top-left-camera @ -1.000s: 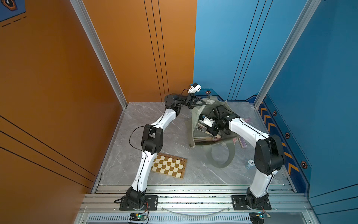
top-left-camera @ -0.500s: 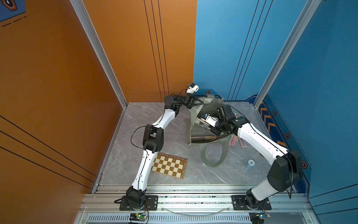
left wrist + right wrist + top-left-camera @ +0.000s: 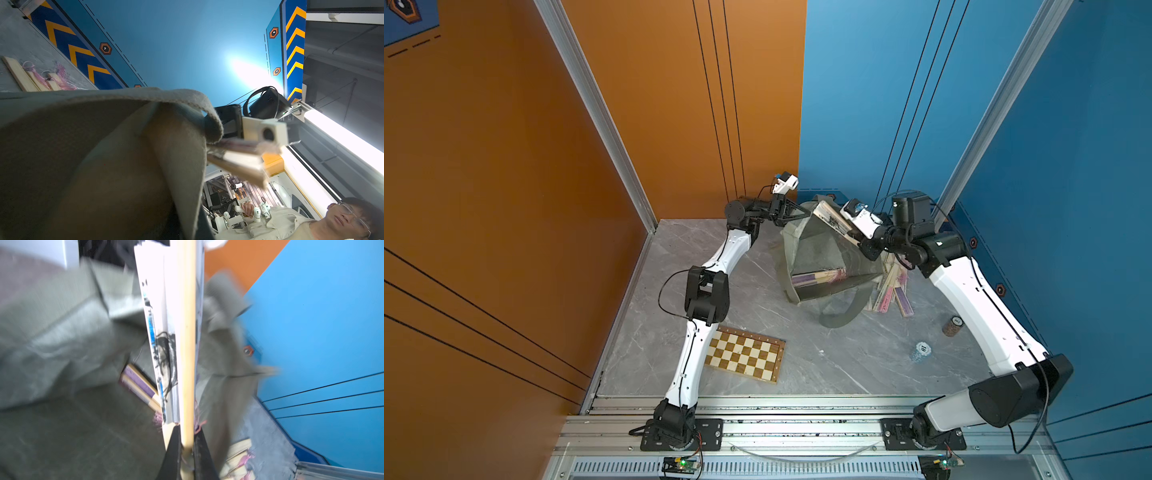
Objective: Take out the folding fans from the tote bags
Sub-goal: Pick up the folding fan from the canvas bag, then place the folding fan at the center of the board, then pick up the folding fan from the canvas bag.
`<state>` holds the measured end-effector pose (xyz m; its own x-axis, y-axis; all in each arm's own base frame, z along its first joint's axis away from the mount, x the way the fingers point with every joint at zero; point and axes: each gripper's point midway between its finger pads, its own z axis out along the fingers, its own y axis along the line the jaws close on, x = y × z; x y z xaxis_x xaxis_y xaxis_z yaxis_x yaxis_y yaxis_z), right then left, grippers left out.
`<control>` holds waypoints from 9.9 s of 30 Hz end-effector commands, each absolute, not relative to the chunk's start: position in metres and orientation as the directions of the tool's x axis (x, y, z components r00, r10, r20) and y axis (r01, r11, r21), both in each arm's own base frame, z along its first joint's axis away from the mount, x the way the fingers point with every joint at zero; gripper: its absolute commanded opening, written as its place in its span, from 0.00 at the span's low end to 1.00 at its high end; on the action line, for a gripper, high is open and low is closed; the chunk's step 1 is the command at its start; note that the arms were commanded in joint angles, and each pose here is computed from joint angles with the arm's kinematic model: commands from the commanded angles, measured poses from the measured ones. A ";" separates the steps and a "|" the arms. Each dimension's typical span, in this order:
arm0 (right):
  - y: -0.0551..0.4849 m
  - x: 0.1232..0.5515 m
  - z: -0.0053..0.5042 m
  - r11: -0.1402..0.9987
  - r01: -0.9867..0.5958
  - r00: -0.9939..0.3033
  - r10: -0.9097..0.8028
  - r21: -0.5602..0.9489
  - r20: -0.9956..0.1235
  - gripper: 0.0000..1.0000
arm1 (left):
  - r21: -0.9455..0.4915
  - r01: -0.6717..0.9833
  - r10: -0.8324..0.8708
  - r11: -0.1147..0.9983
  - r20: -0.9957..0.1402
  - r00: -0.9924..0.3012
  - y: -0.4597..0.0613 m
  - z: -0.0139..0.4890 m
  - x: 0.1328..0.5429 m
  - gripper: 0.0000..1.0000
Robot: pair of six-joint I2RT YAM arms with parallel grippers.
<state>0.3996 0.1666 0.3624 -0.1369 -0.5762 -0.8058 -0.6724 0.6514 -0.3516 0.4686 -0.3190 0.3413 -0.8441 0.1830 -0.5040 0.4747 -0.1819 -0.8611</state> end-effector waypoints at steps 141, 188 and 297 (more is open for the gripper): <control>0.247 0.553 0.132 0.716 -0.571 -0.353 -0.656 -0.402 -0.667 0.88 | -0.953 0.296 0.364 -0.061 -0.297 -0.883 -0.341 0.343 0.430 0.00; 0.225 0.490 0.057 0.692 -0.709 -0.663 -0.590 0.136 -0.461 0.84 | -0.957 0.285 0.355 -0.050 -0.283 -0.891 -0.336 0.336 0.436 0.00; 0.159 0.408 0.338 0.693 -0.578 -0.026 -0.543 -0.431 -0.839 0.00 | -0.970 0.244 0.322 -0.018 -0.237 -0.917 -0.317 0.320 0.455 0.00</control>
<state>0.4119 0.1520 0.2975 -0.0673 -0.6628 -0.7458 -0.5699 0.6391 -0.5165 0.4617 -0.3251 0.3255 -0.8122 0.2459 -0.5290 0.5033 -0.1632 -0.8486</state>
